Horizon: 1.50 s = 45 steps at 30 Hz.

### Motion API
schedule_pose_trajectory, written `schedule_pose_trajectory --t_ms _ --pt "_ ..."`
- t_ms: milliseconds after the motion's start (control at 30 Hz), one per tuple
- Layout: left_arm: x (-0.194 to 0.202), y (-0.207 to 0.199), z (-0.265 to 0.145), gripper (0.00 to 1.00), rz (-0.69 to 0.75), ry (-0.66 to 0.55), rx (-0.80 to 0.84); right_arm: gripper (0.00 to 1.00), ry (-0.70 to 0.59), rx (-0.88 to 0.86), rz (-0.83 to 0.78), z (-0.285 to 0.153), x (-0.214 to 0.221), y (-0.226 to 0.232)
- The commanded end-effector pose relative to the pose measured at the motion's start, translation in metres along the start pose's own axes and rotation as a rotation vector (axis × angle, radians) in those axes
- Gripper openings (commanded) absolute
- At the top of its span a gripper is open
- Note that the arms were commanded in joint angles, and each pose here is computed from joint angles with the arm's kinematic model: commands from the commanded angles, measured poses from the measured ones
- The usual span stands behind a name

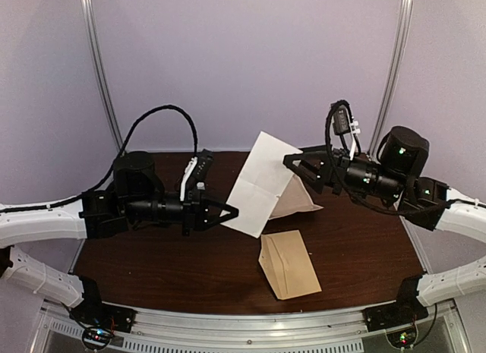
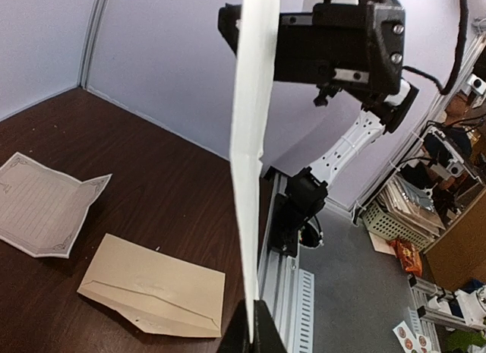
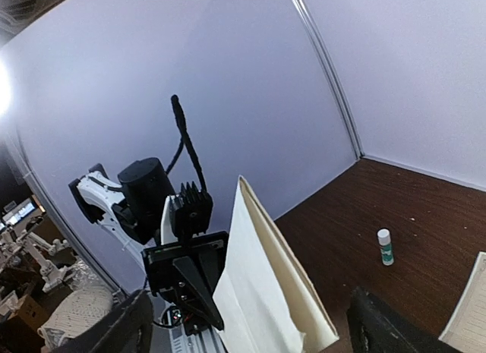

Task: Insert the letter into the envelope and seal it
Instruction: Adjust the letter.

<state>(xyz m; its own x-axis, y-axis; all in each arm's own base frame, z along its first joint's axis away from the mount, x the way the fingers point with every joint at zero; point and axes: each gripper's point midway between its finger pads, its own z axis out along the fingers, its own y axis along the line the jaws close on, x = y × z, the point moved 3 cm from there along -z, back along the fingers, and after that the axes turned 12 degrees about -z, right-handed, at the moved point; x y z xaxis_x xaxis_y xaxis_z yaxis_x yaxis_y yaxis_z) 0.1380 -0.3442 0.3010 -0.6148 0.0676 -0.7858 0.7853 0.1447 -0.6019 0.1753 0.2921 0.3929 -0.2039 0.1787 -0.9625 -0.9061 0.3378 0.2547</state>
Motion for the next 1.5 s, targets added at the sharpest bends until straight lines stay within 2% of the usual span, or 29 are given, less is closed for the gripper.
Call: schedule_pose_trajectory --t_ms 0,67,200,367,467,533,600,733,767,800,900,933,1033,1200,1333,1400,1467 --pt "0.014 0.008 -0.004 0.00 0.044 0.122 -0.092 0.94 0.222 0.081 -0.118 -0.007 0.012 -0.010" --pt "0.023 0.009 -0.004 0.00 0.058 0.188 -0.089 0.99 0.304 0.093 -0.154 -0.006 0.016 -0.013" --pt "0.036 0.004 -0.006 0.00 0.083 0.285 -0.047 1.00 0.411 0.084 -0.197 -0.002 0.022 -0.016" --pt "0.042 -0.002 -0.007 0.00 0.094 0.343 -0.003 1.00 0.505 -0.005 -0.195 0.009 0.036 -0.012" --pt "0.042 -0.003 -0.006 0.00 0.094 0.359 0.003 0.92 0.559 -0.087 -0.165 0.017 0.049 -0.006" --pt "0.042 -0.003 -0.005 0.00 0.094 0.362 0.005 0.78 0.564 -0.142 -0.145 0.019 0.054 -0.001" --pt "0.042 -0.002 -0.005 0.00 0.095 0.361 0.001 0.60 0.557 -0.181 -0.128 0.020 0.056 0.004" --pt "0.038 0.000 -0.006 0.00 0.104 0.333 -0.025 0.12 0.523 -0.222 -0.120 0.018 0.053 0.011" --pt "0.035 -0.001 -0.005 0.00 0.109 0.315 -0.027 0.03 0.511 -0.224 -0.117 0.018 0.053 0.011" --pt "0.031 -0.001 -0.005 0.04 0.113 0.288 -0.029 0.00 0.490 -0.227 -0.118 0.016 0.050 0.013" --pt "0.014 -0.005 -0.008 0.46 0.127 0.176 -0.040 0.00 0.410 -0.205 -0.112 0.013 0.040 0.014" --pt "0.010 -0.006 -0.010 0.56 0.125 0.142 -0.044 0.00 0.377 -0.192 -0.107 0.013 0.037 0.013" --pt "-0.014 -0.015 -0.019 0.72 0.133 -0.033 -0.033 0.00 0.233 -0.175 -0.093 0.011 0.018 0.015" --pt "-0.033 -0.015 -0.033 0.85 0.074 -0.219 -0.050 0.00 0.021 -0.181 -0.058 0.003 -0.008 0.020" --pt "-0.038 -0.024 -0.035 0.87 0.039 -0.276 0.025 0.00 -0.072 -0.159 -0.072 -0.002 -0.024 0.020" --pt "-0.038 -0.029 -0.034 0.84 0.036 -0.275 0.062 0.00 -0.110 -0.168 -0.076 -0.004 -0.029 0.022" --pt "-0.040 -0.032 -0.034 0.72 0.039 -0.274 0.080 0.00 -0.123 -0.176 -0.077 -0.003 -0.030 0.023"
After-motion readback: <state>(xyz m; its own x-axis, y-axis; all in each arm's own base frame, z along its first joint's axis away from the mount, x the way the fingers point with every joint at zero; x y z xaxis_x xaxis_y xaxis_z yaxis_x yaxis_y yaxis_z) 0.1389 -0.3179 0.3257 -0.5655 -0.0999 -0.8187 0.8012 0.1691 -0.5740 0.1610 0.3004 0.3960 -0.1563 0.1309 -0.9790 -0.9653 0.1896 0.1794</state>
